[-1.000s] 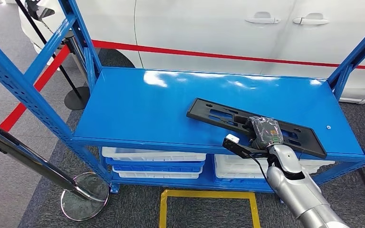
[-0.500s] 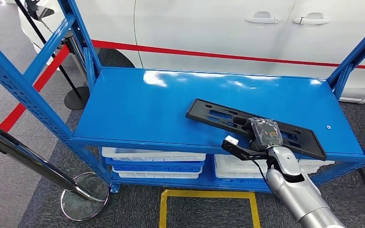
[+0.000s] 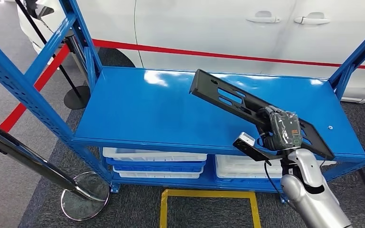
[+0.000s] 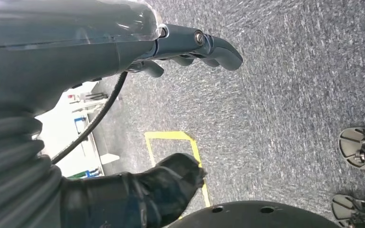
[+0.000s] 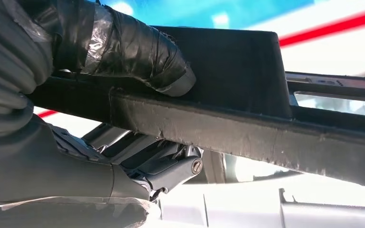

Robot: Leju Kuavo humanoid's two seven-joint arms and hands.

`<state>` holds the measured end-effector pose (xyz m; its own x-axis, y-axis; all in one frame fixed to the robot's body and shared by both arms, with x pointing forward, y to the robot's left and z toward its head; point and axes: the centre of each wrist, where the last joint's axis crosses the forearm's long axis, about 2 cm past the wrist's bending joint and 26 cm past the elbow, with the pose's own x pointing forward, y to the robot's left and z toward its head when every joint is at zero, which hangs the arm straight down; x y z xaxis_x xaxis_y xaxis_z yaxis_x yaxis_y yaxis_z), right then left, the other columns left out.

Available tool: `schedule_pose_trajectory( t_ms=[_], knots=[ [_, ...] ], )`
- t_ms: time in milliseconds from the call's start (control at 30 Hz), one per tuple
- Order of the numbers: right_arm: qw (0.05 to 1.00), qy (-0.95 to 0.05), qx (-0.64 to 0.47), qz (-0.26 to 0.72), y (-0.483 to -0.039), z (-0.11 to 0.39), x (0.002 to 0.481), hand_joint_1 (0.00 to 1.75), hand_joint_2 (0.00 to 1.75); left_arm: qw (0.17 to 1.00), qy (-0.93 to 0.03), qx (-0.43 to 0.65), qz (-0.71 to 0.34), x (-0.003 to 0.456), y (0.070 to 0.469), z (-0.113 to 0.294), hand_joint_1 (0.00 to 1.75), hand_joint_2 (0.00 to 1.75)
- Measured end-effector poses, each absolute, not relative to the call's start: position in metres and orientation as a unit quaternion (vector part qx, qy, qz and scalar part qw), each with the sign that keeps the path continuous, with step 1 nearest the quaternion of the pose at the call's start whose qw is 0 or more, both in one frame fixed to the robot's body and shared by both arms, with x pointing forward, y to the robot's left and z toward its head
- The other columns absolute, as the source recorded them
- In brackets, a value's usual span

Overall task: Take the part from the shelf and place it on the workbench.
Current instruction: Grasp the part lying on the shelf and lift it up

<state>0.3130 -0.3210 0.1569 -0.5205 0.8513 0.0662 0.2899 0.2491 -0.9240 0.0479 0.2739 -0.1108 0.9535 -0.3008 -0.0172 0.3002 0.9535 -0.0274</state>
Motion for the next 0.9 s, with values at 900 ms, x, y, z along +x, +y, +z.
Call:
schedule_pose_trajectory(
  t_ms=[900],
  knots=[
    [0.257,-0.754,-0.412,0.443,-0.333,0.172,0.289,1.75,1.75,0.985,0.014,-0.025,-0.168,0.053,0.276,-0.11,0.0,1.75]
  ],
)
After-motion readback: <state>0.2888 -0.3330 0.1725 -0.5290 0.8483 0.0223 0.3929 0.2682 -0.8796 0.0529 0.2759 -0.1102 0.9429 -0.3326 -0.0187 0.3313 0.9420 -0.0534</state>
